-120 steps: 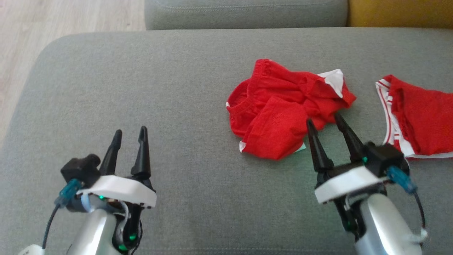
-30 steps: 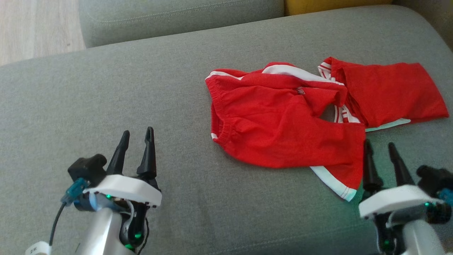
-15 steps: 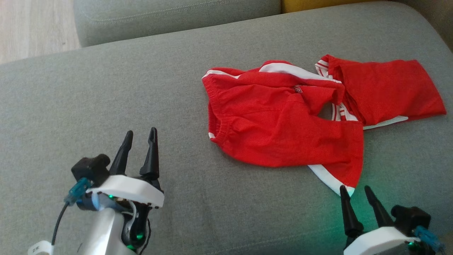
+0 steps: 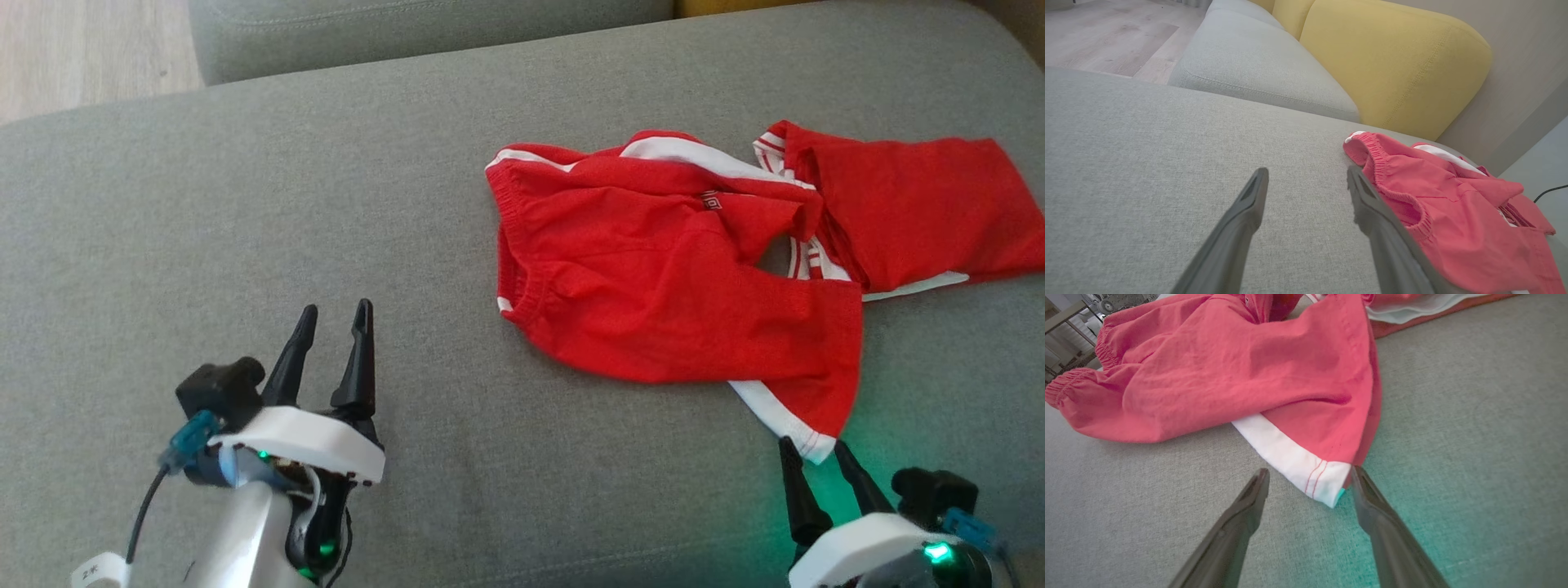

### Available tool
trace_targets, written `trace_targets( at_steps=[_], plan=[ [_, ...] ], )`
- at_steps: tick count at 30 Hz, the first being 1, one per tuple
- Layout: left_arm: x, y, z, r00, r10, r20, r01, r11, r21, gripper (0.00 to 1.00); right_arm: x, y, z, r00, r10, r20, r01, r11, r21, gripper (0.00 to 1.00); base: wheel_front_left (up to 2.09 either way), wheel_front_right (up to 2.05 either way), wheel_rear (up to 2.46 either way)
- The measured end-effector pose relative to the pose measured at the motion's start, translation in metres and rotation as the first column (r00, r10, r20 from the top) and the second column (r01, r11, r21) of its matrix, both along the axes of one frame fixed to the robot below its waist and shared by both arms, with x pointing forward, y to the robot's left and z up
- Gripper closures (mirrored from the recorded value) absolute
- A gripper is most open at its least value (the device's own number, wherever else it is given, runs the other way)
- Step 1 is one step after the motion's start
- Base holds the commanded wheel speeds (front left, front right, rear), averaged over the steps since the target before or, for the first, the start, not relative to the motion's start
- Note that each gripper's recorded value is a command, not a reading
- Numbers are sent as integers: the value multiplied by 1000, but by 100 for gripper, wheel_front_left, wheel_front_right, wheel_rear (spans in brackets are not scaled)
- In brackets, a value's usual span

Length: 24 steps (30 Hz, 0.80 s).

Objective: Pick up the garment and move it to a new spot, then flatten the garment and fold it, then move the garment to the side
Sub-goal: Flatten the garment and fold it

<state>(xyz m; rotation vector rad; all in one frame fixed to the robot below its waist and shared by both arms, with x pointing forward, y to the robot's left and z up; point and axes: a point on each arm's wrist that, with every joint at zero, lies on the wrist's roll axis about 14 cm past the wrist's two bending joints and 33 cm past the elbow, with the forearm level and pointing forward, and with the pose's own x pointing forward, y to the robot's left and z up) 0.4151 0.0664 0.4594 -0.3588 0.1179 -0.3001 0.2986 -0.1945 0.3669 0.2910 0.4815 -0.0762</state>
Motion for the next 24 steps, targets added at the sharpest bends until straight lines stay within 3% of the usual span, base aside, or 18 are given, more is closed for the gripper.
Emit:
trace_targets(
  at_steps=[10, 11, 12, 13, 20, 24],
  plan=[
    [0, 0, -1, 1000, -3, -3, 3, 1000, -2, 0, -1, 5, -8, 1000, 11, -21, -11, 1000, 10, 0, 0, 0, 0],
    [0, 1, -2, 1000, -3, -4, 3, 1000, -2, 0, 0, 6, -8, 1000, 13, -19, -13, 1000, 10, 47, 0, 0, 0],
    [0, 1, -2, 1000, -3, -5, 3, 1000, -2, 0, 2, 6, -8, 1000, 15, -16, -15, 1000, 10, 66, 0, 0, 0],
    [0, 1, -3, 1000, -3, -6, 3, 1000, -2, 0, 3, 7, -7, 1000, 17, -14, -17, 1000, 10, 100, 0, 0, 0],
    [0, -3, -7, 1000, -20, -13, 20, 1000, 16, 0, 9, -1, -3, 1000, -1, 12, 1, 1000, -9, 100, 0, 0, 0],
    [-8, -27, -13, 990, -140, -13, 141, 988, 68, 0, 7, -16, -1, 999, -41, 17, 41, 999, -33, 100, 0, 0, 0]
  ],
)
